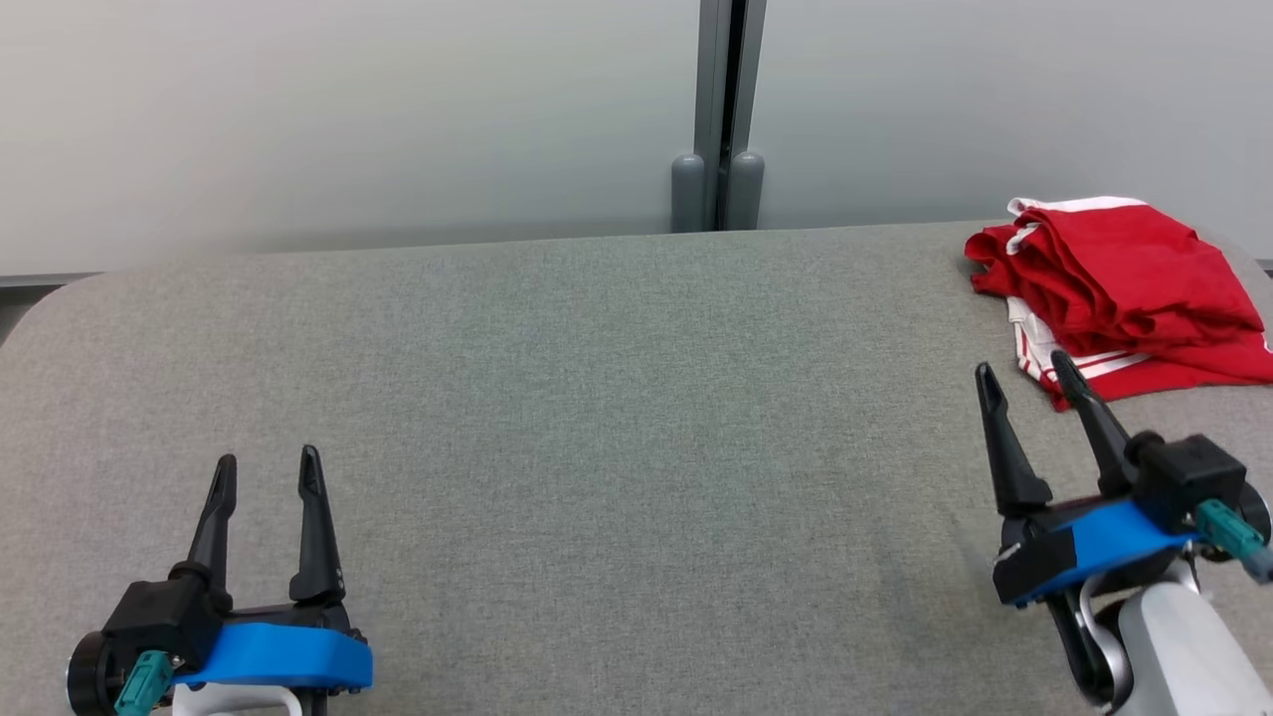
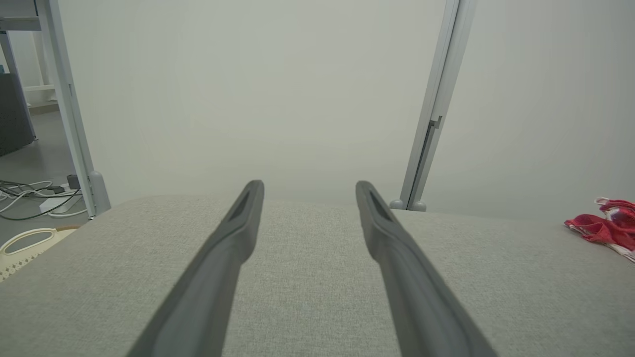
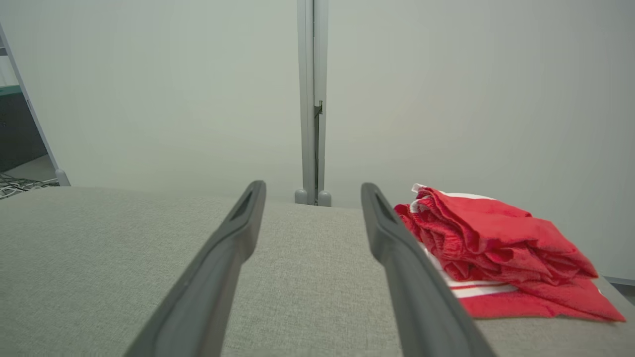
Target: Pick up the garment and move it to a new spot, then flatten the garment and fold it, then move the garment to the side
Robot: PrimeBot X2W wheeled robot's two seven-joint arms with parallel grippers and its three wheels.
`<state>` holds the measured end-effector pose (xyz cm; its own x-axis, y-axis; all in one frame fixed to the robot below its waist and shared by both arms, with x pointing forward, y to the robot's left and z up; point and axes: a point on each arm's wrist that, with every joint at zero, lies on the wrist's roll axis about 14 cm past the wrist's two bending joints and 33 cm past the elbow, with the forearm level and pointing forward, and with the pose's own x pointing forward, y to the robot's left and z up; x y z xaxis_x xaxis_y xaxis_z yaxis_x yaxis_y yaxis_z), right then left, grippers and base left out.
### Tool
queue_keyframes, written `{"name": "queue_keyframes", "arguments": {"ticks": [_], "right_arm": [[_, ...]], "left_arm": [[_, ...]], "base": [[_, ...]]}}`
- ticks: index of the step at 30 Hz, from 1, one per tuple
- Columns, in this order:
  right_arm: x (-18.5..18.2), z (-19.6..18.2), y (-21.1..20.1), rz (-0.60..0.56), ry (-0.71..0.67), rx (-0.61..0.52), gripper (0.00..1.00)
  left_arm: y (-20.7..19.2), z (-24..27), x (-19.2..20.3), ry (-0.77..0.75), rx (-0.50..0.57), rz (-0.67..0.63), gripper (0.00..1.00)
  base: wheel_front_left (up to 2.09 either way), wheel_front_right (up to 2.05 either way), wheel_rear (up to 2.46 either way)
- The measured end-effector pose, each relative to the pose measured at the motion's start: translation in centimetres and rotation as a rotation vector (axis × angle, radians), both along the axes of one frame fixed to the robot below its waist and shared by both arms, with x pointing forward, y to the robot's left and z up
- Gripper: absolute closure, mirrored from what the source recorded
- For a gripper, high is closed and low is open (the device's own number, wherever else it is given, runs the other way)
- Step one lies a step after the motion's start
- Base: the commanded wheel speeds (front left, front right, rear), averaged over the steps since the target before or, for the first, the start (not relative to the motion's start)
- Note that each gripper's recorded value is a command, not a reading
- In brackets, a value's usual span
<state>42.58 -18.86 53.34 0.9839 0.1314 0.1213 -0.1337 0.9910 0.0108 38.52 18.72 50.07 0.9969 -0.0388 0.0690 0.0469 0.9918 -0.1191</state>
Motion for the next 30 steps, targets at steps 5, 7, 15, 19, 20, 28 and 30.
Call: {"name": "queue_keyframes", "arguments": {"ticks": [5,7,15,19,20,28,30], "right_arm": [[-1.9,-0.7,0.1,-0.025,0.007,0.021,0.00],[-2.3,-0.8,0.0,-0.037,0.009,0.028,0.00],[-4.2,-0.8,-0.6,-0.088,0.020,0.031,0.00],[-4.8,-0.8,-1.1,-0.111,0.026,0.038,0.00],[-4.9,-0.9,-1.2,-0.115,0.030,0.036,0.00],[-5.1,-0.6,-1.1,-0.118,0.025,0.043,0.00],[-5.2,-0.6,-1.0,-0.115,0.026,0.043,0.00]], "left_arm": [[-0.6,0.1,-0.1,-0.002,-0.003,-0.018,0.00],[-0.8,0.0,-0.1,0.000,-0.003,-0.023,0.00],[-1.1,0.0,-0.3,0.002,-0.002,-0.033,0.00],[-1.6,0.1,-0.4,-0.001,-0.003,-0.049,0.00],[-1.7,0.1,-0.4,-0.001,-0.004,-0.052,0.00],[-1.9,0.3,-0.6,-0.008,-0.009,-0.058,0.00],[-1.8,0.4,-0.6,-0.009,-0.009,-0.058,0.00]], "base": [[0.00,0.00,0.00],[0.00,0.00,0.00],[0.00,0.00,0.00],[0.00,0.00,0.00],[0.00,0.00,0.00],[0.00,0.00,0.00],[0.00,0.00,0.00]]}}
